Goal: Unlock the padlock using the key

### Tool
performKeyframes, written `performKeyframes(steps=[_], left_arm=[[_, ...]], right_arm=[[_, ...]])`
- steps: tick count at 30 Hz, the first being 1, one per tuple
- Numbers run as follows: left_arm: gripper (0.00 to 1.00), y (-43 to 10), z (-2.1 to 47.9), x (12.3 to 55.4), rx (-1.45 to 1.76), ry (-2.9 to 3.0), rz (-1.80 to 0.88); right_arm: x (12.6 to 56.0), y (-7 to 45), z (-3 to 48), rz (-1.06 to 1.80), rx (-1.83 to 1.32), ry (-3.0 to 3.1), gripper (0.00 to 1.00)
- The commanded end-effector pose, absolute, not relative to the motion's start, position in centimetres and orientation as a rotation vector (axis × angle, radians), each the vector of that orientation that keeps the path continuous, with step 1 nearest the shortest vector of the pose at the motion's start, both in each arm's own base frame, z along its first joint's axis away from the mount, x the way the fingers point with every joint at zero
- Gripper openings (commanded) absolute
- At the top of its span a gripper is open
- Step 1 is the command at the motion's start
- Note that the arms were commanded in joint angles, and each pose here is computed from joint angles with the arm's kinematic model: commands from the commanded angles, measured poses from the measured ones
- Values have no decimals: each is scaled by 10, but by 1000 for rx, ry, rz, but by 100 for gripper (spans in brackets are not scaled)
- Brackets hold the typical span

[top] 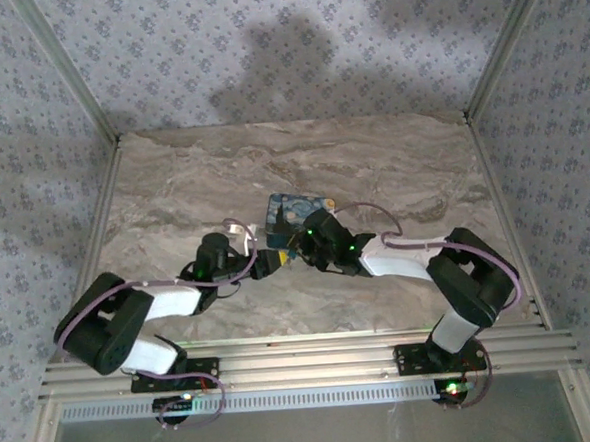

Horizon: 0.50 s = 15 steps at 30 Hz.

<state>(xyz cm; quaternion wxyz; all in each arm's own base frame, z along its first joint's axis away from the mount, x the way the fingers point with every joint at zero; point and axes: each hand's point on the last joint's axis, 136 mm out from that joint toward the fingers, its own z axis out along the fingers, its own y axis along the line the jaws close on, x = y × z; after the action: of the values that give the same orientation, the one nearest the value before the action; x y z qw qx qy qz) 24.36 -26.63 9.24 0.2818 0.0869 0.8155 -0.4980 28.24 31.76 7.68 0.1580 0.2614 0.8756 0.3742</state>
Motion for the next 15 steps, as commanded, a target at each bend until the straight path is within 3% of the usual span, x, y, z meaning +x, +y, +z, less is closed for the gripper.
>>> performKeyframes(steps=[1, 15], left_arm=[[31, -275, 102, 244, 235, 2131, -1418], [30, -283, 94, 240, 279, 2151, -1373]], right_arm=[[280, 302, 75, 1021, 847, 2506, 0], [280, 301, 79, 1024, 863, 2514, 0]])
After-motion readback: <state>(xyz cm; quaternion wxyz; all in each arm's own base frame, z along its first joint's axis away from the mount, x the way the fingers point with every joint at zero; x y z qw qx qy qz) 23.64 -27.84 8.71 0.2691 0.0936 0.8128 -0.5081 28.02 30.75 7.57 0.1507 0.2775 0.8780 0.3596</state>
